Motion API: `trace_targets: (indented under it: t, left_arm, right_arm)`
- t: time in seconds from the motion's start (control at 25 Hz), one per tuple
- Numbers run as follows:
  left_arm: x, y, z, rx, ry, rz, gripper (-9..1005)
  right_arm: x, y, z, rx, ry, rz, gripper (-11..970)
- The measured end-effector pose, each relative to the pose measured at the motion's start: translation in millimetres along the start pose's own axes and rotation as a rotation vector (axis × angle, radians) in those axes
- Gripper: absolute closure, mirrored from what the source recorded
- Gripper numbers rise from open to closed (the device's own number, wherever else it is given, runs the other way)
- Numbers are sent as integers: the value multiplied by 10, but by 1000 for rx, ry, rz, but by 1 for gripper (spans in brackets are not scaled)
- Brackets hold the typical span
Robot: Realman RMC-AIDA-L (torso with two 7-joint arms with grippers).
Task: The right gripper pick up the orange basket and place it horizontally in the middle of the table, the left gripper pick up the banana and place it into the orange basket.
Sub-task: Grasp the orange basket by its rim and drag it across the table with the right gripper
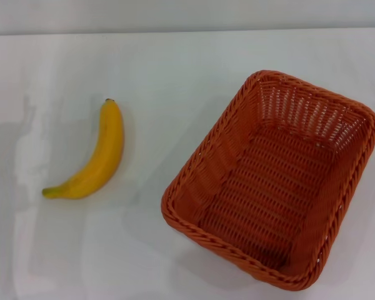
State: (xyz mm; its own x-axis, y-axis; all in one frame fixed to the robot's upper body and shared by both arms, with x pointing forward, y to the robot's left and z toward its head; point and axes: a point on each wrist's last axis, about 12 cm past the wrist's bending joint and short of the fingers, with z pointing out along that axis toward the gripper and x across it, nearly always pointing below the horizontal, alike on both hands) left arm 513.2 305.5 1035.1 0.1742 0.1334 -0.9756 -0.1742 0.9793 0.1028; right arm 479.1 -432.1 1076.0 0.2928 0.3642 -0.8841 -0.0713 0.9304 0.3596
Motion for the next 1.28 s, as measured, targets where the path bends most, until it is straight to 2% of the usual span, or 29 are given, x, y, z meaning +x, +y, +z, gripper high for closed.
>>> trace_targets:
  t: [0.92, 1.08, 1.28]
  left_arm:
    - [-4, -7, 10, 2, -1, -1, 123]
    - [-3, -8, 10, 2, -1, -1, 123]
    - [-4, -12, 11, 5, -1, 0, 124]
  right_arm:
    - [-7, 3, 1, -4, -4, 10, 103]
    - [-82, 9, 74, -39, -19, 92, 103]
    - [-325, 63, 335, -183, -22, 254, 103]
